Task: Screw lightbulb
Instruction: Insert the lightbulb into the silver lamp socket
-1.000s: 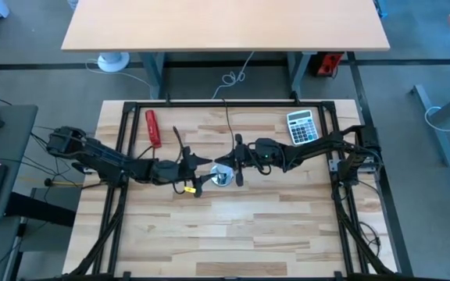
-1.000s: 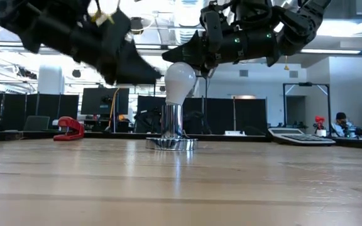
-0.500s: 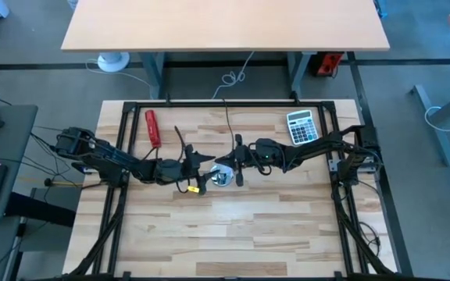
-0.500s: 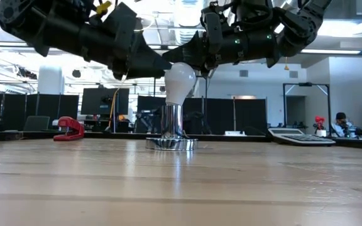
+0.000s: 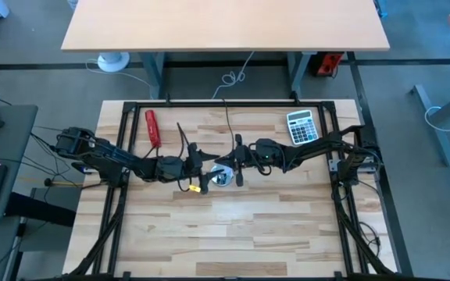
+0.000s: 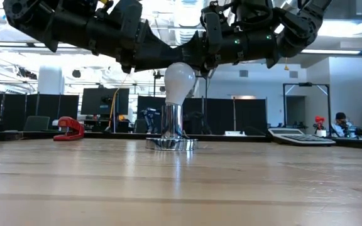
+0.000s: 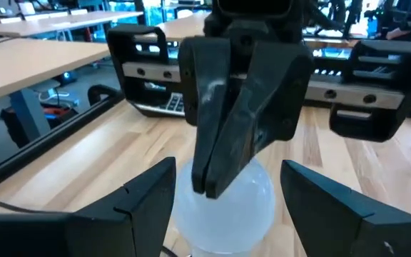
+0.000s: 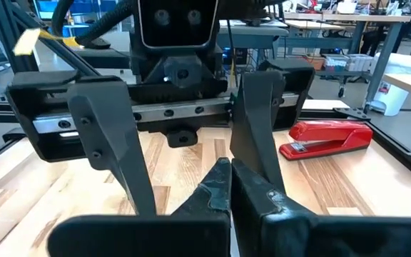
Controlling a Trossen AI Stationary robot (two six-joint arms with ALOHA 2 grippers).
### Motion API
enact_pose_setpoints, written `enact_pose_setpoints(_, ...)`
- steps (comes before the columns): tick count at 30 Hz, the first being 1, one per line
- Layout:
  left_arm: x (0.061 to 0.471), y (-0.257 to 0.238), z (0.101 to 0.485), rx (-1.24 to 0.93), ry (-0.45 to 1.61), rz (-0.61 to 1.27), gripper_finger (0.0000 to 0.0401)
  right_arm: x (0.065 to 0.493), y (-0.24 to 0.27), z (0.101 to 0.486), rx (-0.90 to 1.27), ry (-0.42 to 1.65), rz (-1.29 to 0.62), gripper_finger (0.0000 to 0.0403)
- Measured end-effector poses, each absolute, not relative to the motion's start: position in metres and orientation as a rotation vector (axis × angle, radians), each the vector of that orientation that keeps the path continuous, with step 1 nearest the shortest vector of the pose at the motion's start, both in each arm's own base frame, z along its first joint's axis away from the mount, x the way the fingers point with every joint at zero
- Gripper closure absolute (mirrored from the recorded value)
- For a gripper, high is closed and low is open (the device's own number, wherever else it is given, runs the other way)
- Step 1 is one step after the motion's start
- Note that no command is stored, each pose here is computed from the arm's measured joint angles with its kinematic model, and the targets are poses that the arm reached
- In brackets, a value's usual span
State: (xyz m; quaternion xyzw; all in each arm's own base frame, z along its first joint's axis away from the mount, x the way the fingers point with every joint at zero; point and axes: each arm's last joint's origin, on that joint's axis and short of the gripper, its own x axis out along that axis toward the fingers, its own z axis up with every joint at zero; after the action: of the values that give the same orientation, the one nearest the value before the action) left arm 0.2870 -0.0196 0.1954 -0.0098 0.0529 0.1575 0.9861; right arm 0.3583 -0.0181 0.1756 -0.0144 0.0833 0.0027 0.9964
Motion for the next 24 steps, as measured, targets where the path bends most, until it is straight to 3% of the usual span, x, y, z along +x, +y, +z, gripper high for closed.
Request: enact_pose_setpoints(24, 0.286, -0.014, 0.187, -0.071, 0.190, 0.344, 0.0161, 0.380, -0.020, 0.200, -0.091, 0.186, 0.054, 0.0397)
